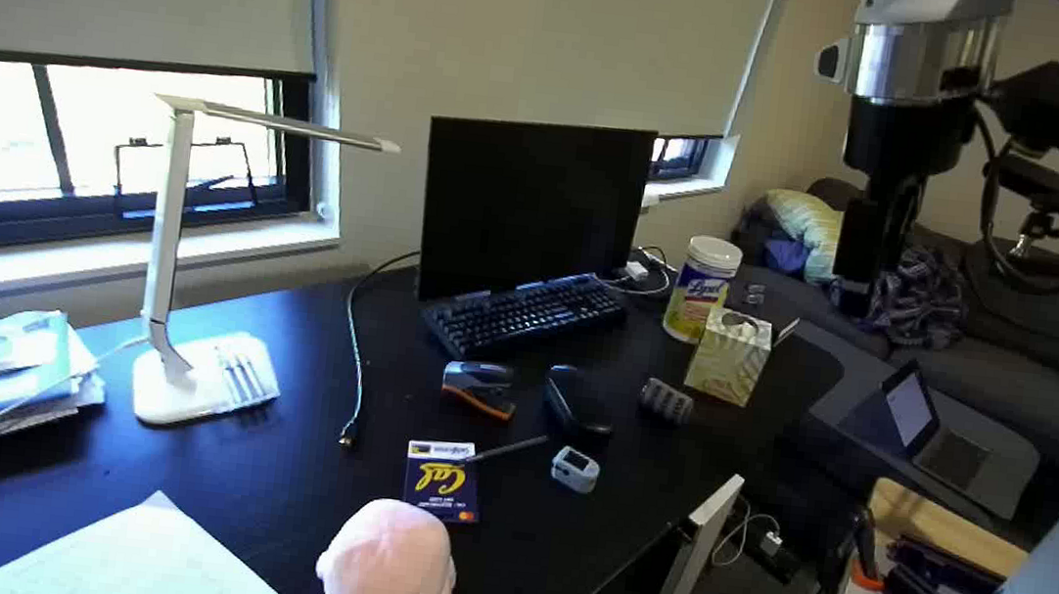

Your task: Pick the stuffed octopus and put it adjacent to the monitor

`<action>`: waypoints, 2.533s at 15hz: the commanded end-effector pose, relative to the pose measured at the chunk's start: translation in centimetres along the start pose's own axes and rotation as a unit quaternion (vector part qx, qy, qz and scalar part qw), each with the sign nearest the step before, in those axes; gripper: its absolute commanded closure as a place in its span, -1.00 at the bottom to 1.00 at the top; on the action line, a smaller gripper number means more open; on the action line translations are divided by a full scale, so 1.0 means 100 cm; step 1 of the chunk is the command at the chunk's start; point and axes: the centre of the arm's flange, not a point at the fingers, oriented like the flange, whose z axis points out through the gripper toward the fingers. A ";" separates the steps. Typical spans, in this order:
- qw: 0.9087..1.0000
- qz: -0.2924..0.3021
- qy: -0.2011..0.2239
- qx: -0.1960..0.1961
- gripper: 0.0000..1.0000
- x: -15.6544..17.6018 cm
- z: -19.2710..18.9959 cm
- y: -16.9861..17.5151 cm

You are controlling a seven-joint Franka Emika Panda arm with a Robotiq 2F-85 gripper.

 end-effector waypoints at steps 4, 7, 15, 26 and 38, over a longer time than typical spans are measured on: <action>1.000 0.000 0.000 0.000 -1.00 0.000 0.000 0.000; 1.000 -0.023 -0.008 0.009 -1.00 0.013 0.005 -0.017; 0.974 -0.215 0.058 0.051 -1.00 0.101 0.027 -0.174; 0.951 -0.298 0.050 0.057 -1.00 0.128 0.061 -0.264; 0.944 -0.307 0.108 0.046 -1.00 0.203 0.151 -0.345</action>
